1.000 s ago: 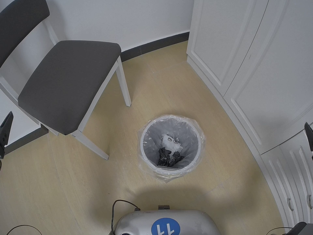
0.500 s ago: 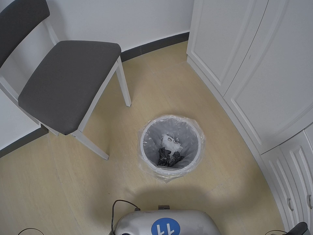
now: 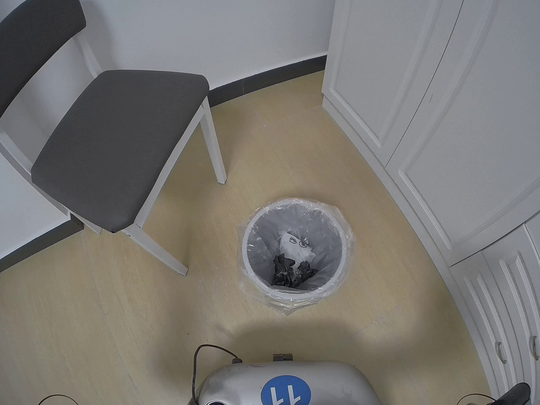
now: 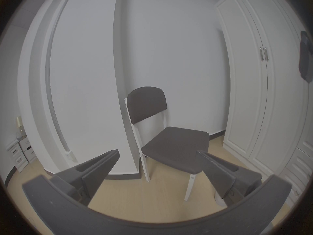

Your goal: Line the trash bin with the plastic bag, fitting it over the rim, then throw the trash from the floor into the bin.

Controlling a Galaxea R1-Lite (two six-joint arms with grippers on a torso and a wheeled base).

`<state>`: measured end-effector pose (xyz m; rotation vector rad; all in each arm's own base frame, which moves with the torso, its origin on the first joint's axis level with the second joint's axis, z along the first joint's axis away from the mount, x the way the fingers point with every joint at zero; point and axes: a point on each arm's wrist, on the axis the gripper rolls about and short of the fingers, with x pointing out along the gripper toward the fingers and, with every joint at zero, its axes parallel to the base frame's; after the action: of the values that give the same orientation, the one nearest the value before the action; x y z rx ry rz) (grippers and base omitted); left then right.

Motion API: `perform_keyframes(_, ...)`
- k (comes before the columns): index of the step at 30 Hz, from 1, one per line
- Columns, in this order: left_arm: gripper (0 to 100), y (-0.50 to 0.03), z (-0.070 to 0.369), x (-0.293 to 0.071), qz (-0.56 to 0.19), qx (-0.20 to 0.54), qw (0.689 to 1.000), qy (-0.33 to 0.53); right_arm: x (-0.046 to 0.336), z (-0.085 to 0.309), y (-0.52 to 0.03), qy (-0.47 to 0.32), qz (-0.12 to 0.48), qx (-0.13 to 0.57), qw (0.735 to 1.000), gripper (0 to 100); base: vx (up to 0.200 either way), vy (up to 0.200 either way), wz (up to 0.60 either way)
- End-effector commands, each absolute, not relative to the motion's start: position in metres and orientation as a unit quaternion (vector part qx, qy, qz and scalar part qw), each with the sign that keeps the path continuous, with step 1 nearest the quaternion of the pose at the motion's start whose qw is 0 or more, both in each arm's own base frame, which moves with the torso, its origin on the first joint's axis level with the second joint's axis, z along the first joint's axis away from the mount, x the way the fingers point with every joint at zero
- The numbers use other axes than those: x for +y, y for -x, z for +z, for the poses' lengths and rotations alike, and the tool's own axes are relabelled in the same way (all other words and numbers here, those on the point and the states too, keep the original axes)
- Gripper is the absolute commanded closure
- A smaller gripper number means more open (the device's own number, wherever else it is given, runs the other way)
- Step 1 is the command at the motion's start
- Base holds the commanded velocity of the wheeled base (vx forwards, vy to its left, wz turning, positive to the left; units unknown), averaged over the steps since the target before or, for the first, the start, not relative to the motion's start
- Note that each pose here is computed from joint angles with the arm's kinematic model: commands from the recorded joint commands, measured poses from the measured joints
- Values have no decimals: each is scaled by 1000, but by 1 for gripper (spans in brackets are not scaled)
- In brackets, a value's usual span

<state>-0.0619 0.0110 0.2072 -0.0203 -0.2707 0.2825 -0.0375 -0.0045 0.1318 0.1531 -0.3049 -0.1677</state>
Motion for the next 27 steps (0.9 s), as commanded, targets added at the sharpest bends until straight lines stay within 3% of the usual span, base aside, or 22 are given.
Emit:
perform_keyframes(1,0,80,197,11,144,-162,976,16,-4,128,39,-75,-81,-158,981,0,0,0,0)
perform_keyframes(13,0,68,164,5,88,-140,986,0,-4,135,42,-73,-79,-192,976,0,0,0,0)
perform_keyframes(23,0,61,160,5,86,-166,982,1,-3,129,38,-45,-54,-178,982,0,0,0,0)
perform_keyframes(27,0,54,149,4,80,-145,986,-6,-2,107,28,-23,-37,-137,990,0,0,0,0)
